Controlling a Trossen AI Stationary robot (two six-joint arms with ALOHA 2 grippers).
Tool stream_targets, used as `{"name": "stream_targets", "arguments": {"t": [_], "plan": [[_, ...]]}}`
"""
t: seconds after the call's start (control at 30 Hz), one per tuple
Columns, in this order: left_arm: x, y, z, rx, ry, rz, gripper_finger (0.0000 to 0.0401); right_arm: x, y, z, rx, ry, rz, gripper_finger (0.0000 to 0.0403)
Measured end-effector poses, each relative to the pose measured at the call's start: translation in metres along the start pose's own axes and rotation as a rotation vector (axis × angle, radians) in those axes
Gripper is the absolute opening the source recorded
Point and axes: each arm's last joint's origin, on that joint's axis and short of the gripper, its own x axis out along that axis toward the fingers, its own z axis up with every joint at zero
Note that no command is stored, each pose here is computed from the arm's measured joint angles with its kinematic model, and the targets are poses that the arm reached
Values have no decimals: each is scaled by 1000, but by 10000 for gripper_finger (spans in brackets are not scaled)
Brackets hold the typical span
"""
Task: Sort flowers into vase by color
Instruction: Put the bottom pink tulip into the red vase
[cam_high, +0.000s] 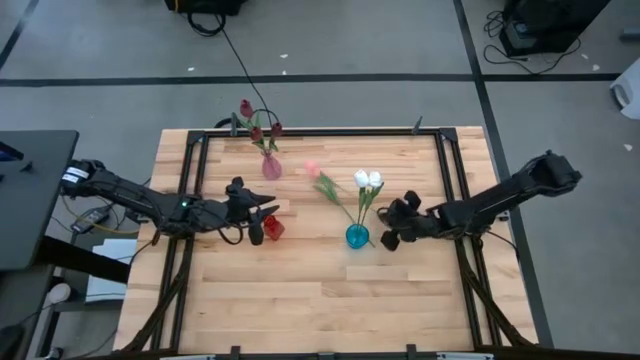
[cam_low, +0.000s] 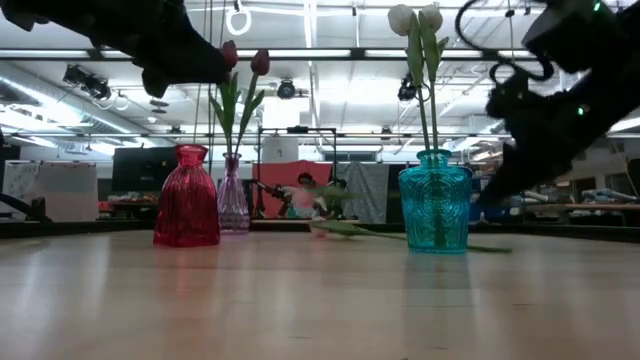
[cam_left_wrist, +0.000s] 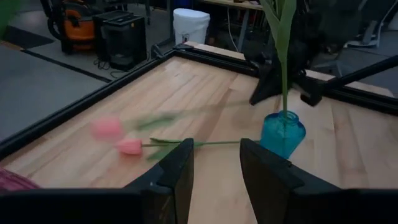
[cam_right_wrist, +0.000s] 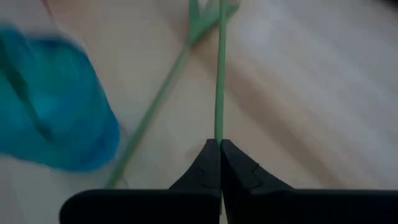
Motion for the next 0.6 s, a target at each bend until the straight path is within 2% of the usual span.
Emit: {"name": "stream_targets", "arguments": {"t": [0.2,0.47,0.6], "plan": [[19,-13,-7,-38,-32,-11,136,-23,-6,20,-3,-161,17,2],[39,-28,-1,-90,-219,-44,136,-65,-5,57,-47,-403,-44,2],[41,-28,4,-100,-272,-45,136,-89,-3,75,-88,-464,-68,2]]}}
